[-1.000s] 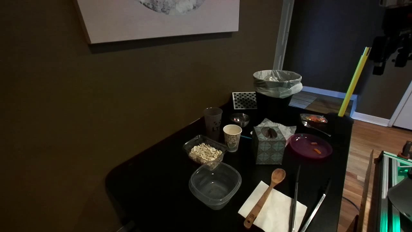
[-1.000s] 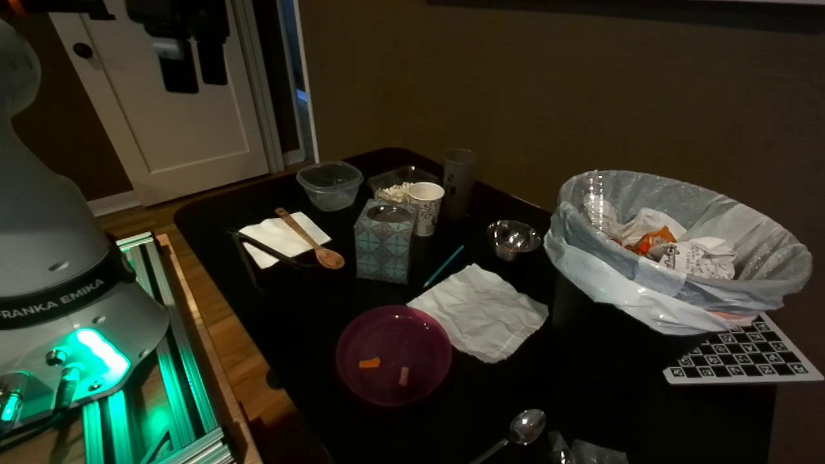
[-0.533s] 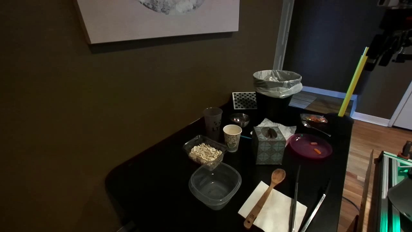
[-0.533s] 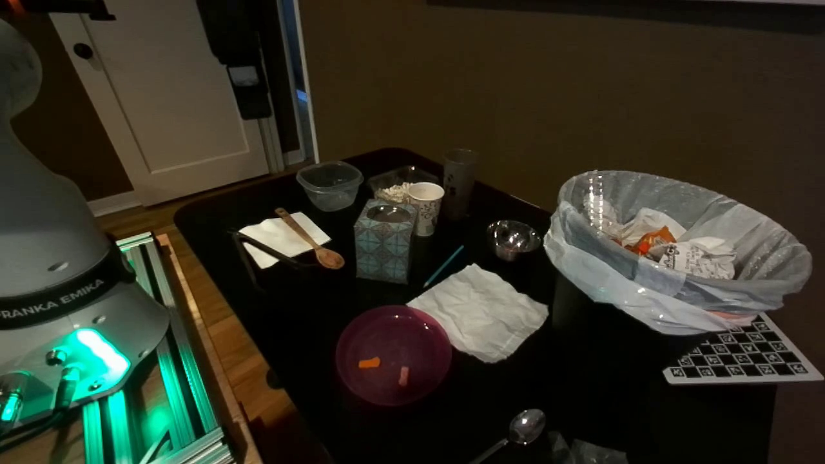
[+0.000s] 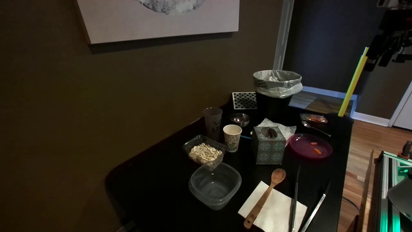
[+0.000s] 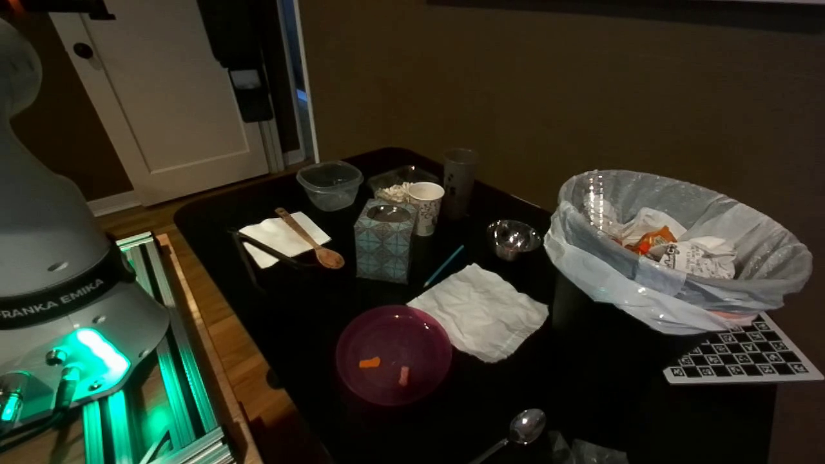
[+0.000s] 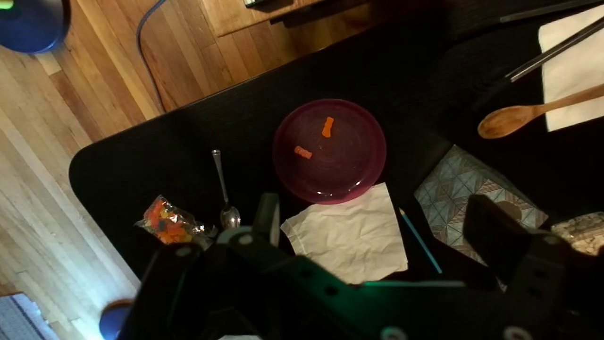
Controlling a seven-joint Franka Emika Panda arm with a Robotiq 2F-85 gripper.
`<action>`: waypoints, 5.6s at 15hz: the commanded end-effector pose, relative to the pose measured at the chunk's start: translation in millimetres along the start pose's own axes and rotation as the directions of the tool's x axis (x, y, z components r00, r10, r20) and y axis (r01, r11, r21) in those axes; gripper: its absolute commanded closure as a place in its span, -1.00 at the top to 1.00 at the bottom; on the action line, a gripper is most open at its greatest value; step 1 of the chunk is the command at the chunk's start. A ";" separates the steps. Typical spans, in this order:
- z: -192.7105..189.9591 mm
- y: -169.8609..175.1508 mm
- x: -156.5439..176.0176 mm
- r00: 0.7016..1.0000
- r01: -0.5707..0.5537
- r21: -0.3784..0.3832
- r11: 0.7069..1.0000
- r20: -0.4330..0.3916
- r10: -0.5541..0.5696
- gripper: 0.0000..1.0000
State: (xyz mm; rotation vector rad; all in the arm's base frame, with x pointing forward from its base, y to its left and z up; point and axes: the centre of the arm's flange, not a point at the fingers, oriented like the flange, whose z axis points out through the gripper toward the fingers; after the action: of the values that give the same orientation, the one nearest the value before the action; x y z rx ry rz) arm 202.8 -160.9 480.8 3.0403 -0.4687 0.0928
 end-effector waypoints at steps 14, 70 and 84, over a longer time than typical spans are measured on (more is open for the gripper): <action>165.7 57.0 11.9 0.995 -0.055 0.022 0.998 0.086 0.053 1.00; 367.0 0.8 67.6 0.982 -0.002 0.022 1.000 0.188 -0.003 1.00; 402.2 13.4 65.8 0.994 -0.028 0.101 0.995 0.104 0.018 1.00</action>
State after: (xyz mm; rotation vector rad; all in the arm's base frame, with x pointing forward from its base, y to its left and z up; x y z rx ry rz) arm 283.2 -212.5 120.8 3.1613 -0.5426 -0.0733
